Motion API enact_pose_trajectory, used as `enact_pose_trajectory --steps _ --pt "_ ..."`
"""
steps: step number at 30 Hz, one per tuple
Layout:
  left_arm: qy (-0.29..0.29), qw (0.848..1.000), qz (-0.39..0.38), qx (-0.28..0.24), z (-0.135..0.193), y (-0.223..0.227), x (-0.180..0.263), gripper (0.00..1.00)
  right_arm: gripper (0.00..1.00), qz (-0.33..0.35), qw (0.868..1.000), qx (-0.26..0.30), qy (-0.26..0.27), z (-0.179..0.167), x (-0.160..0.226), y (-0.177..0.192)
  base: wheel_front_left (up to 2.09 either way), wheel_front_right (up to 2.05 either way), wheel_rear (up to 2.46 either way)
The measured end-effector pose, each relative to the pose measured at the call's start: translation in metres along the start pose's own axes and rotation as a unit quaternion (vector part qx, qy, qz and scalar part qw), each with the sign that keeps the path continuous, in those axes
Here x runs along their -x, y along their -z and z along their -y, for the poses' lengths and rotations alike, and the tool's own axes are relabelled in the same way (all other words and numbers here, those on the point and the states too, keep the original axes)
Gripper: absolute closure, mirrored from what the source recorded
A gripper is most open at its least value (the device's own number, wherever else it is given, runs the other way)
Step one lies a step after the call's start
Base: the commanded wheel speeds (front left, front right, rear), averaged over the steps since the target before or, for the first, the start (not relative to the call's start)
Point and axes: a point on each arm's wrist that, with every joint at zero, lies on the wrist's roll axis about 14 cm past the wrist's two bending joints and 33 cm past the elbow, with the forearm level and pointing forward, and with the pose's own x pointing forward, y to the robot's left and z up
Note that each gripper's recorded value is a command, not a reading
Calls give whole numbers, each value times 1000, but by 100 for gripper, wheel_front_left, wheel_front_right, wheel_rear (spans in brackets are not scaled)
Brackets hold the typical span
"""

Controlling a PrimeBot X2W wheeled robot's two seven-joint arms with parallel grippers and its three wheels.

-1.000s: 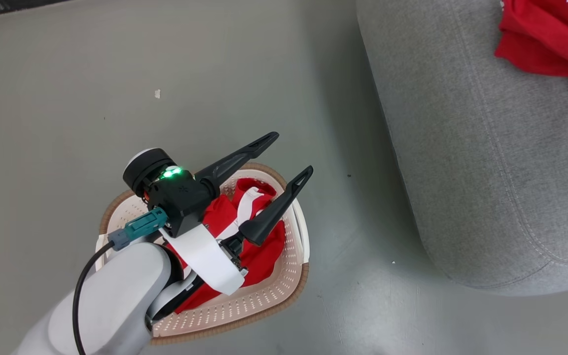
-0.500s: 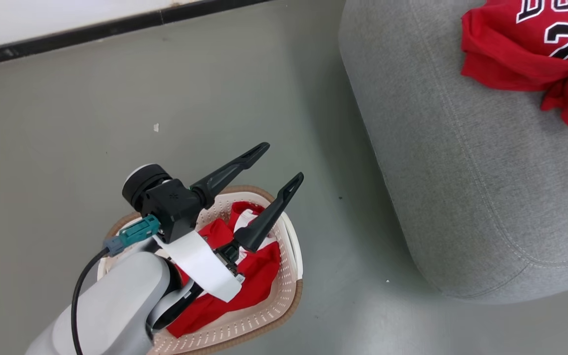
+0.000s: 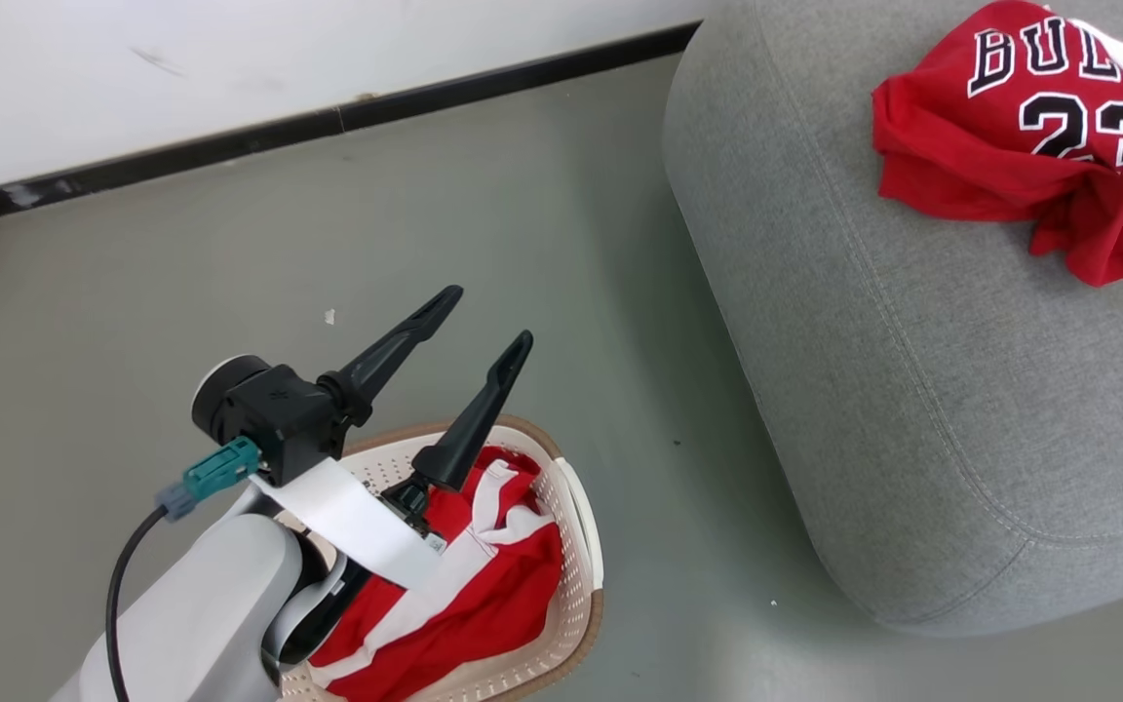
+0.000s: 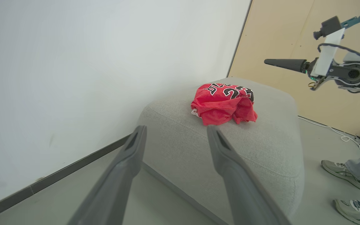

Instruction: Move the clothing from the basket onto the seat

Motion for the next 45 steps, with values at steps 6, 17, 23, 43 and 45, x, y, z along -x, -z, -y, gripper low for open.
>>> enact_pose_trajectory --steps 6,17,23,43,45 --pt "-31 999 11 -8 -6 -12 10 0 0 58 997 29 -49 -30 5 -30 0 0 0" --pt "-112 993 28 -14 -28 -30 39 0 0 87 990 35 -105 -66 24 -35 0 0 0" --pt "-153 987 38 -21 -38 -41 59 0 0 103 985 21 -138 -93 34 -35 0 0 0" --pt "-296 952 59 -43 -70 -62 143 0 0 126 969 -19 -210 -161 71 -29 0 0 0" --pt "-309 948 65 -42 -72 -65 151 0 0 136 968 -18 -210 -162 74 -34 0 0 0"
